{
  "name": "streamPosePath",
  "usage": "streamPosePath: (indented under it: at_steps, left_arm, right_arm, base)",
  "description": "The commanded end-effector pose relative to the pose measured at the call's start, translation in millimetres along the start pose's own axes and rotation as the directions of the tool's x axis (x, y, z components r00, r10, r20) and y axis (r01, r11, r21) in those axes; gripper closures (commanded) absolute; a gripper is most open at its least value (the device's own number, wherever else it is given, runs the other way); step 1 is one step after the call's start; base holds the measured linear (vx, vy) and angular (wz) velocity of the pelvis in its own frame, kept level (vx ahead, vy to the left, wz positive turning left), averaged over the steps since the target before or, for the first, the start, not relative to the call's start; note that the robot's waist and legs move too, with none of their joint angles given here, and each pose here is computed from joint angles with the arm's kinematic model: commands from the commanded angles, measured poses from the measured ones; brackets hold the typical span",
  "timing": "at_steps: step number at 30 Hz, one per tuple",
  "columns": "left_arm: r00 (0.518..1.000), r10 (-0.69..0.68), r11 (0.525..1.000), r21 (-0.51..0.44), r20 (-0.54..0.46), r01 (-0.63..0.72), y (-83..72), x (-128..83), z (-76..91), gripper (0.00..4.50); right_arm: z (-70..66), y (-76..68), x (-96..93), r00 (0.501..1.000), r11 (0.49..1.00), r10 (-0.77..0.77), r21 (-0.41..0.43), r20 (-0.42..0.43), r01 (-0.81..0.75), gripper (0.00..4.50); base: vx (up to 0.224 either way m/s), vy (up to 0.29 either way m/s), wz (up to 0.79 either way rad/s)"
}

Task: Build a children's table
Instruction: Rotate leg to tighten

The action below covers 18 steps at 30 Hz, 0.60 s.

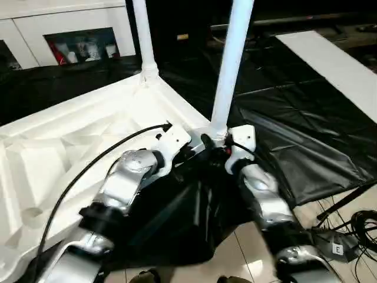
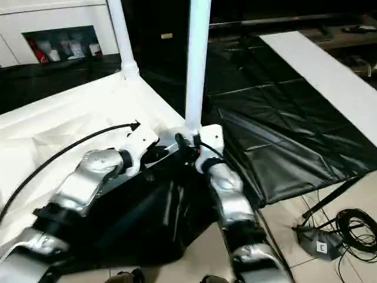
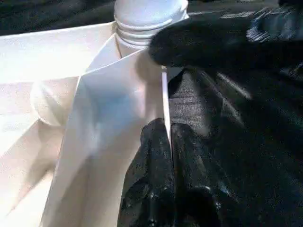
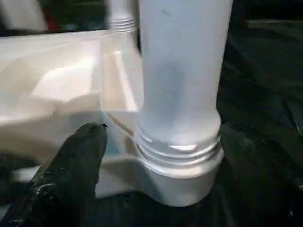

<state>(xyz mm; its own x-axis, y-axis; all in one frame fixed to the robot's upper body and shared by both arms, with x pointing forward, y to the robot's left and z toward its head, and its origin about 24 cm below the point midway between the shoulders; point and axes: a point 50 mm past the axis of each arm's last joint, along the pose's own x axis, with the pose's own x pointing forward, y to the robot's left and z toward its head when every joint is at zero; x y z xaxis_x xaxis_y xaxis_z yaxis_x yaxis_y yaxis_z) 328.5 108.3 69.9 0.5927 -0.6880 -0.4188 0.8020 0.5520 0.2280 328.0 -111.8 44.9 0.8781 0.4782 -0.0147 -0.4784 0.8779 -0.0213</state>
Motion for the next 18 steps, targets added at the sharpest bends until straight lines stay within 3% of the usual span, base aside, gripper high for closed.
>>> streamPosePath:
  at_steps: [1,7,18]
  left_arm:
    - [0.992,-0.114,0.993,-0.007,-0.051,0.114,-9.2,-7,-24.9,4.5]
    - [0.967,-0.256,0.966,0.025,-0.004,0.256,-10.9,-24,-24.1,4.5]
    - [0.901,-0.434,0.9,0.022,-0.004,0.434,-23.5,-36,-24.3,4.5]
  right_arm:
    - [7.6,-7.4,-10.2,0.993,0.994,0.108,-0.005,0.039,-0.107,0.38]
    - [5.4,-16.6,-35.1,0.94,0.938,0.341,-0.052,-0.016,-0.341,0.38]
    - [13.4,-13.8,-38.0,0.865,0.856,0.498,-0.127,-0.053,-0.501,0.38]
  base:
    - [0.054,-0.027,-0.02]
    - [0.009,-0.004,0.0]
    - [0.0,0.0,0.0]
